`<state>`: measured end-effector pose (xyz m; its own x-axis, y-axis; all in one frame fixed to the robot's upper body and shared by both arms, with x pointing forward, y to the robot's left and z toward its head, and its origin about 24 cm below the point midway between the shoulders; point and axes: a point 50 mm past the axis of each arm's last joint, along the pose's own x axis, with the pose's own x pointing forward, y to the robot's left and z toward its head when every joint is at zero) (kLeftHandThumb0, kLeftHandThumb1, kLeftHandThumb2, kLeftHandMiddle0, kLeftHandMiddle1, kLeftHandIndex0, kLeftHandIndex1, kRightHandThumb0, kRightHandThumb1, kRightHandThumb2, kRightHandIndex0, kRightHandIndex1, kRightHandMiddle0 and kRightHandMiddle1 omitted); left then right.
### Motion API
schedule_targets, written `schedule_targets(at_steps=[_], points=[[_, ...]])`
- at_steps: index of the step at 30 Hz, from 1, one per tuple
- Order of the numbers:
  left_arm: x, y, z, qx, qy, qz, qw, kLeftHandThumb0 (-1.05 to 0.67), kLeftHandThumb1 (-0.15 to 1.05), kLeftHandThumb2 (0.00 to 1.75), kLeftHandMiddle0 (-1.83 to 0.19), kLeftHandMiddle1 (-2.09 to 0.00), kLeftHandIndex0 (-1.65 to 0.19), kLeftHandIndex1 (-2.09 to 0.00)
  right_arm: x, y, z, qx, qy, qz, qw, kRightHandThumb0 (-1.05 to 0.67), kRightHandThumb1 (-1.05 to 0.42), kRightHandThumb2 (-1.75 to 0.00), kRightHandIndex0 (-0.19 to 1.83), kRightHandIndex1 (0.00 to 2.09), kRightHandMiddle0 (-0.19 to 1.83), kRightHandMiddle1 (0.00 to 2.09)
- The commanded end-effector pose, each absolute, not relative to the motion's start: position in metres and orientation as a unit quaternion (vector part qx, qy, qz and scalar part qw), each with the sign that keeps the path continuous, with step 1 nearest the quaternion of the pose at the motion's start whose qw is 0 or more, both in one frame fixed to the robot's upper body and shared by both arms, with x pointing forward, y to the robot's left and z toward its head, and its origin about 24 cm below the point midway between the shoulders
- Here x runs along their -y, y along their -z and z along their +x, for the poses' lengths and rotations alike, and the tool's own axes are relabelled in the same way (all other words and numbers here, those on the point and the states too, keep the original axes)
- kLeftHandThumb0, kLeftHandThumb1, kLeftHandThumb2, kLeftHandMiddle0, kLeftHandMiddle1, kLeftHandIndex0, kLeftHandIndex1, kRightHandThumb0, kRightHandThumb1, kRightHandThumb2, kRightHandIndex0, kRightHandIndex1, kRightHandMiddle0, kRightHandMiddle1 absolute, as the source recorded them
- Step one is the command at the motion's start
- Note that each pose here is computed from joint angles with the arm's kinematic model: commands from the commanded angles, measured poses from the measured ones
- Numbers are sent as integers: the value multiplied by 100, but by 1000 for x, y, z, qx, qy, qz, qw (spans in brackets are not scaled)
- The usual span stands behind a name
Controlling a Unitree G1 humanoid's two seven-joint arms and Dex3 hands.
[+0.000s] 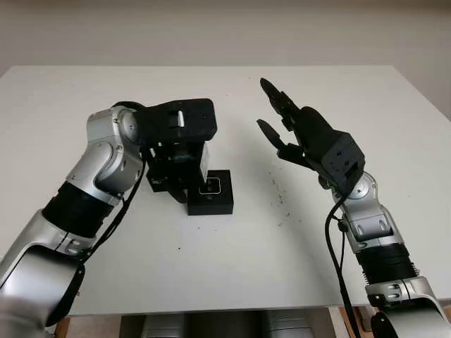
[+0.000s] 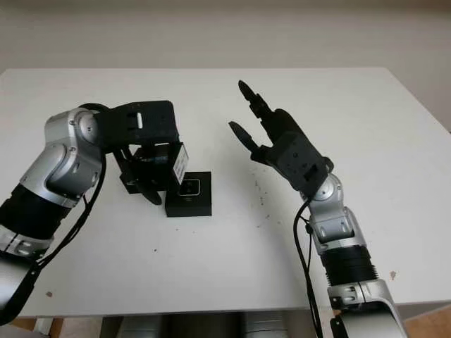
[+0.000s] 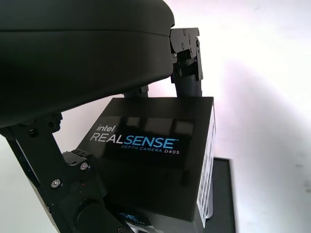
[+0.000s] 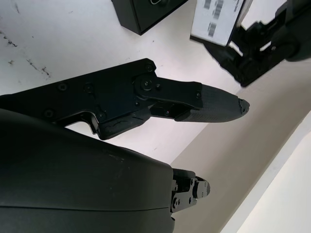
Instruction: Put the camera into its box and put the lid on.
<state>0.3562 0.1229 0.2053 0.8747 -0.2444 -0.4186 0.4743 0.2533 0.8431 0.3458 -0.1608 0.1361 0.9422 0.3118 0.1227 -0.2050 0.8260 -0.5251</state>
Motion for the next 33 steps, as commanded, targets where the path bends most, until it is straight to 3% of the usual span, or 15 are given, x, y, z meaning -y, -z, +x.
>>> schedule_targets(at_steps=[1,3,6,8,11,12,17,19,20,22,24,27,30,31,33], points=[[-120,-199,355,-94,229,576,779,-28,105,46,-52,-209,-10,-209,162,-137,345,105,-129,-251,954,-75,-105,-55,-1,5,1,5],[-116,-196,355,-96,221,578,779,-28,105,46,-32,-209,10,-203,160,-137,345,106,-129,-250,954,-75,-105,-55,-1,5,1,5],[-111,-191,355,-89,213,582,780,-28,105,42,-18,-209,18,-201,159,-138,344,110,-128,-255,952,-75,-105,-55,-1,5,0,5],[-106,-188,355,-86,214,577,783,-28,105,40,-3,-209,19,-179,157,-138,344,115,-127,-257,951,-74,-105,-56,0,6,1,5],[-101,-185,354,-81,218,577,783,-28,105,40,-15,-209,19,-152,155,-138,345,118,-125,-261,950,-73,-105,-57,1,6,1,6],[-98,-184,354,-80,221,581,779,-28,105,40,-22,-209,19,-156,155,-138,345,118,-124,-257,951,-73,-105,-57,1,6,1,6],[-98,-179,354,-87,226,585,774,-27,105,40,-17,-209,18,-173,154,-137,344,120,-119,-250,953,-75,-105,-56,1,6,1,6],[-100,-177,354,-90,224,583,776,-27,105,39,-22,-209,19,-171,155,-136,344,118,-119,-248,954,-75,-105,-56,1,6,1,5],[-101,-176,355,-96,220,578,780,-27,105,38,-17,-209,19,-157,156,-136,344,116,-119,-247,955,-75,-105,-56,1,6,1,5],[-102,-174,355,-106,214,570,786,-26,105,37,-14,-209,19,-150,156,-135,344,114,-118,-245,956,-75,-105,-56,0,5,1,5],[-103,-173,355,-111,214,567,787,-26,105,36,-6,-209,19,-162,156,-134,344,112,-117,-236,958,-75,-105,-55,0,5,1,6],[-102,-174,355,-125,219,564,786,-27,105,39,13,-206,19,-136,155,-134,344,112,-119,-230,959,-75,-105,-54,-1,5,0,5],[-100,-176,355,-146,225,549,792,-26,105,41,19,-183,19,-98,154,-135,344,115,-121,-232,958,-75,-105,-55,-1,5,0,5],[-100,-176,354,-153,225,545,793,-26,105,41,19,-183,19,-90,154,-135,344,115,-121,-231,959,-75,-105,-55,-1,5,0,5],[-98,-178,354,-171,223,536,796,-26,105,41,17,-202,19,-81,154,-135,344,112,-121,-223,961,-75,-105,-54,-2,5,0,5]])
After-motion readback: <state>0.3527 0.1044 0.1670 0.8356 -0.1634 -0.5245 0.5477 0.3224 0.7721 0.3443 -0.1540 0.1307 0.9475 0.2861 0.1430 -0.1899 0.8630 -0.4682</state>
